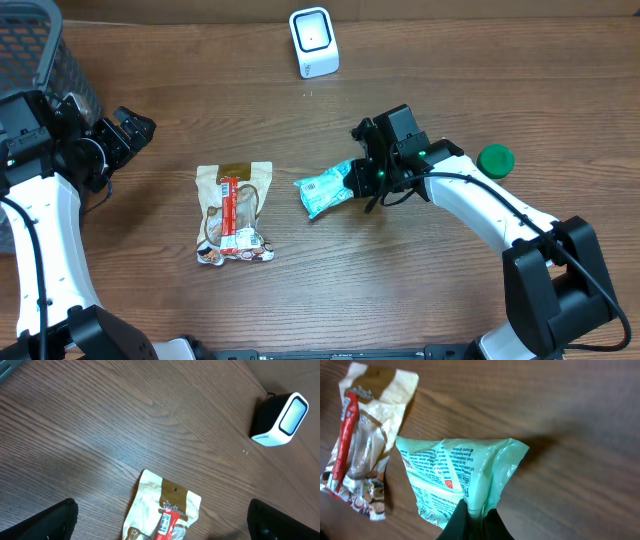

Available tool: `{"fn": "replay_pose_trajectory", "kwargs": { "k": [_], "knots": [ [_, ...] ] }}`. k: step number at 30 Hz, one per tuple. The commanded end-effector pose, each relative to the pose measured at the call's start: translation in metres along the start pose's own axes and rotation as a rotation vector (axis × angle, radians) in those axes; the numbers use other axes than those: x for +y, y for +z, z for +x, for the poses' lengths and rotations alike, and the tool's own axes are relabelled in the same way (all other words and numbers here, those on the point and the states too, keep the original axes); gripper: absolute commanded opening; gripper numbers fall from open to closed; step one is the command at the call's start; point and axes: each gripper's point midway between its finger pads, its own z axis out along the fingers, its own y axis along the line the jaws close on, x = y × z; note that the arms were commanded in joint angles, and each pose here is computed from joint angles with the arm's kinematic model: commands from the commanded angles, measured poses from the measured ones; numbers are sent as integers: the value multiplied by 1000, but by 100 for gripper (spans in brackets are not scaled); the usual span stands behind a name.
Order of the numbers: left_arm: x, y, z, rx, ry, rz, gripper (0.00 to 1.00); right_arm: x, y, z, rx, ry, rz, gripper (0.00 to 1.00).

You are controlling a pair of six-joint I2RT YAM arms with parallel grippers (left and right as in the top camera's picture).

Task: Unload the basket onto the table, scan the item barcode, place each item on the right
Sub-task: 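Lift the green packet and carry it to the scanner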

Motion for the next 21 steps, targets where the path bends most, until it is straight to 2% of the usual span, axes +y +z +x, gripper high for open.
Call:
{"fn": "replay_pose_trajectory", "kwargs": {
  "k": [1, 6, 9, 12, 18, 21],
  "knots": [
    [-4, -6, -3, -21, 3, 7, 100, 8, -11, -22, -85, -82, -8, 4],
    [-4, -6, -3, -21, 3, 7, 100, 27, -39, -68, -218, -210, -8, 4],
    [-4, -6, -3, -21, 3, 7, 100, 29, -85, -118, -387, -297, 143, 4],
    [-4, -6, -3, -21, 3, 7, 100, 46, -129, -156, -517, -392, 198, 4],
    [-4, -6, -3, -21, 3, 7, 100, 95, -222, -211, -736, -604, 256, 3],
    [-4, -6, -3, -21, 3, 7, 100, 109, -253, -226, -824, -640, 279, 3]
  ]
}}
